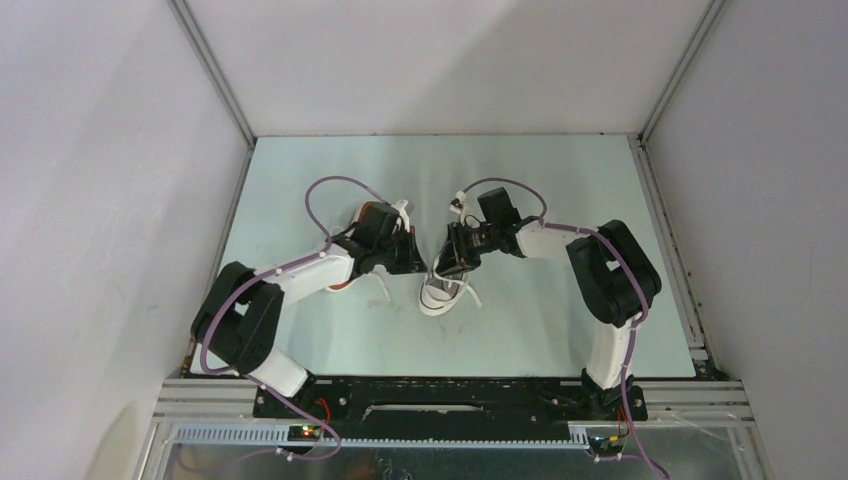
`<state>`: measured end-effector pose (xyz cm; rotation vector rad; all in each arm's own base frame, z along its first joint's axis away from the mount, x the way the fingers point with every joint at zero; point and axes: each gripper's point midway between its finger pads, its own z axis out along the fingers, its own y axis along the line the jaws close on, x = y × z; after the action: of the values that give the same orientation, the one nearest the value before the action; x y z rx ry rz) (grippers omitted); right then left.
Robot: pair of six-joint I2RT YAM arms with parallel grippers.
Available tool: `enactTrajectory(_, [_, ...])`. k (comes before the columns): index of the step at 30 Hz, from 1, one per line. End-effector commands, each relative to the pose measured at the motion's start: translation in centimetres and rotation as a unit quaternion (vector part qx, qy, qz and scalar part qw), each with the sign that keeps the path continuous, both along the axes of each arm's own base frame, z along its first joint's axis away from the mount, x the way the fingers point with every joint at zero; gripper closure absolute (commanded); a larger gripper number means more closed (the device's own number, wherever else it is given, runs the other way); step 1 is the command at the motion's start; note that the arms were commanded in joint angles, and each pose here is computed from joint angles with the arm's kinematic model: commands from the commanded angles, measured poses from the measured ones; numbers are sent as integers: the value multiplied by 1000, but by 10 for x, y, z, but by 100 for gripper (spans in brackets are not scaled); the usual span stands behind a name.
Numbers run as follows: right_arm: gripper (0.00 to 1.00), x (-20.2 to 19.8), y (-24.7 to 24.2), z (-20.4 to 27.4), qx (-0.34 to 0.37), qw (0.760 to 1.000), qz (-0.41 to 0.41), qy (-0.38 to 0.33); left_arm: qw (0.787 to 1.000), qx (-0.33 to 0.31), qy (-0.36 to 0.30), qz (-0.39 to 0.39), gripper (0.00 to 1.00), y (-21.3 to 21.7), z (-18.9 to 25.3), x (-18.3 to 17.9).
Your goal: Tie the shoes
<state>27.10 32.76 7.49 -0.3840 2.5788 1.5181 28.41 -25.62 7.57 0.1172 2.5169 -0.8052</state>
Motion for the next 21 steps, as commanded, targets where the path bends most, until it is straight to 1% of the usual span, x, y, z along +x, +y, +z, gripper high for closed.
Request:
enactTrajectory(1, [67,2,10,3,26,999,15,-15,998,-50,-22,-1,100,-19,24,21])
enactTrajectory(4, [64,1,11,1,28,999,20,-17,998,-56,-22,4,100,-21,26,28])
enactTrajectory(10, [62,-2,13,2,36,999,29,-15,997,-74,-23,17,100,-24,38,38])
enactTrajectory(15, [60,-3,17,4,44,998,33,-14,996,-90,-14,23,100,-27,39,42])
enactTrajectory(21, [60,3,17,2,35,999,17,-19,990,-141,5,31,100,-35,42,38])
